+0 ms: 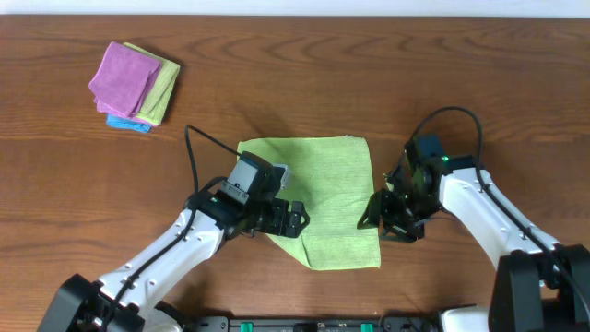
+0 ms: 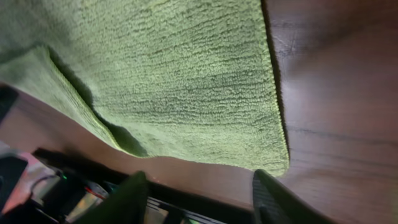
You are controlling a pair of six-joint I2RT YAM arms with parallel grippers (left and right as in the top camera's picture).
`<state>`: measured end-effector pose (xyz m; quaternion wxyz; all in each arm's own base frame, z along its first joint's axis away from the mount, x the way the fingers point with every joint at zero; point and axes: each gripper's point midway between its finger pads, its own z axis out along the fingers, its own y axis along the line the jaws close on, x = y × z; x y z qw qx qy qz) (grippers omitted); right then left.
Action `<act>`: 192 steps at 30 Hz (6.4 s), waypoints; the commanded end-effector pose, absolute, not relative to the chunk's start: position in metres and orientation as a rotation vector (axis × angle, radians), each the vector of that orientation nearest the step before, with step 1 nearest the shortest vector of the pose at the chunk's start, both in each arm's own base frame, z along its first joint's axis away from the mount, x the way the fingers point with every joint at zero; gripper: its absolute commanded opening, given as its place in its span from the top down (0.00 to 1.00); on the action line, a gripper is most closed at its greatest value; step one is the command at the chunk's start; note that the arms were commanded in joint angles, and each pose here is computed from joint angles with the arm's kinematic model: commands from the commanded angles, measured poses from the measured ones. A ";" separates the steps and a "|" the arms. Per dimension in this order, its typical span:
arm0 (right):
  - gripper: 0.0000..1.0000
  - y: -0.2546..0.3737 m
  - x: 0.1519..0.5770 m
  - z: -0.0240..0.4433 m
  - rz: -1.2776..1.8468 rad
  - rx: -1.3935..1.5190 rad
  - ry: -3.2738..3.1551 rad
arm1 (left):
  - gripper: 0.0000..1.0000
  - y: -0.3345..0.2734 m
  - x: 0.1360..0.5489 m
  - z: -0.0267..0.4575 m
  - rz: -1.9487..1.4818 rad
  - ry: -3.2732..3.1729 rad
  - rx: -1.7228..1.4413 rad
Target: Fold the cloth
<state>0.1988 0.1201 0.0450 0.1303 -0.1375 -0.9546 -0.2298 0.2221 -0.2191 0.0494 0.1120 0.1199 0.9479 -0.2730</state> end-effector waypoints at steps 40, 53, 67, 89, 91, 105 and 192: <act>0.98 0.123 0.210 0.045 -0.692 -0.368 -2.815 | 0.48 -0.232 0.254 0.028 -0.305 2.571 0.594; 0.99 0.123 0.211 0.045 -0.695 -0.367 -2.820 | 0.50 -0.238 0.247 0.020 -0.360 2.607 0.607; 0.99 0.123 0.211 0.045 -0.696 -0.367 -2.821 | 0.56 -0.236 0.240 0.001 -0.353 2.679 0.588; 0.98 0.120 0.211 0.043 -0.665 -0.366 -2.833 | 0.76 -0.235 0.241 0.015 -0.385 2.674 0.505; 0.98 0.120 0.211 0.043 -0.665 -0.366 -2.833 | 0.80 -0.236 0.241 0.019 -0.392 2.665 0.503; 0.87 0.114 0.211 0.040 -0.612 -0.367 -2.853 | 0.94 -0.213 0.228 0.033 -0.327 2.720 0.400; 0.99 0.135 0.274 0.089 -0.659 -0.437 -3.251 | 0.94 -0.129 0.274 0.118 -0.230 2.440 -0.229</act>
